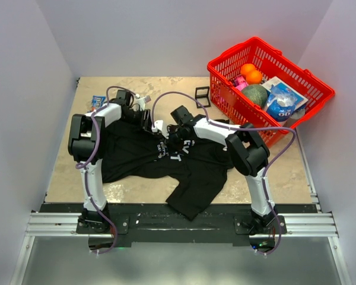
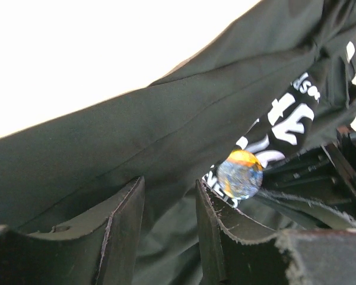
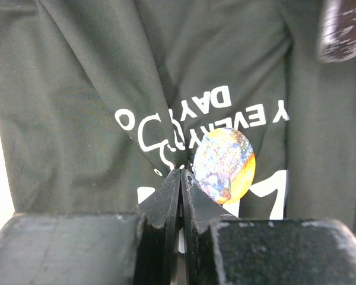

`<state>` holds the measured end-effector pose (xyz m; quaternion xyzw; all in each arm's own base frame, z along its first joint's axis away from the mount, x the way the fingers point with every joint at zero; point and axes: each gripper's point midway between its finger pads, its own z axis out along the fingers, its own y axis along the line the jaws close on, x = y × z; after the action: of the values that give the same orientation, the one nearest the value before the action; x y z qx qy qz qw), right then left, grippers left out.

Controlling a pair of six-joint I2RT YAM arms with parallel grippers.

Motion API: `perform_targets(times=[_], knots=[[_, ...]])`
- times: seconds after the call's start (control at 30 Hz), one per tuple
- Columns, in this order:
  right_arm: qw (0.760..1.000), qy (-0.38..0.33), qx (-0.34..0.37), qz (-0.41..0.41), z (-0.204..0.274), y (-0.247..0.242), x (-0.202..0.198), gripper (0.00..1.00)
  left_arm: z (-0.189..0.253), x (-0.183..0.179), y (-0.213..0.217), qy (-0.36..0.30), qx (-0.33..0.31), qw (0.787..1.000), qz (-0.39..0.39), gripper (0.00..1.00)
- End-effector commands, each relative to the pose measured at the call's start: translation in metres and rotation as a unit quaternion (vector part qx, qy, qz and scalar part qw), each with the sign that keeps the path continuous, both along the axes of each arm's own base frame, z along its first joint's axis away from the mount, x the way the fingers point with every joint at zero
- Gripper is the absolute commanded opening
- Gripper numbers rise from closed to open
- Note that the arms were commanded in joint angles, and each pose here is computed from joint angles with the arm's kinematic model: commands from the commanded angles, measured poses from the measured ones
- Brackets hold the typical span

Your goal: Remove the brooch from the garment

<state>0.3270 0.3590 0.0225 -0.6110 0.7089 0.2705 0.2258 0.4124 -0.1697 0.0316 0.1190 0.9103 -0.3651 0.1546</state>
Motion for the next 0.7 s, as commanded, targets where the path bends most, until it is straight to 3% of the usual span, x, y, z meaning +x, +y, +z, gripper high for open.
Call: perform_targets(times=[0.0, 0.13, 0.33, 0.37, 0.67], knots=[[1.0, -0.01, 0.002, 0.008, 0.014, -0.004, 0.0, 0.06, 0.001, 0.016, 0.012, -0.024, 0.016, 1.0, -0.004, 0.45], [0.999, -0.014, 0.023, 0.027, 0.041, -0.012, 0.007, 0.06, 0.021, 0.014, -0.001, -0.038, -0.032, 0.999, -0.022, 0.45], [0.992, 0.056, 0.087, 0.067, 0.085, -0.014, 0.0, 0.08, 0.037, 0.024, -0.008, -0.06, -0.056, 0.996, -0.031, 0.45], [0.992, 0.081, 0.082, 0.057, 0.079, -0.013, -0.002, 0.08, 0.039, 0.024, -0.008, -0.061, -0.059, 0.996, -0.032, 0.45], [0.994, 0.075, 0.072, 0.03, 0.055, 0.0, 0.019, 0.07, 0.046, 0.017, -0.01, -0.058, -0.07, 0.995, -0.033, 0.45]])
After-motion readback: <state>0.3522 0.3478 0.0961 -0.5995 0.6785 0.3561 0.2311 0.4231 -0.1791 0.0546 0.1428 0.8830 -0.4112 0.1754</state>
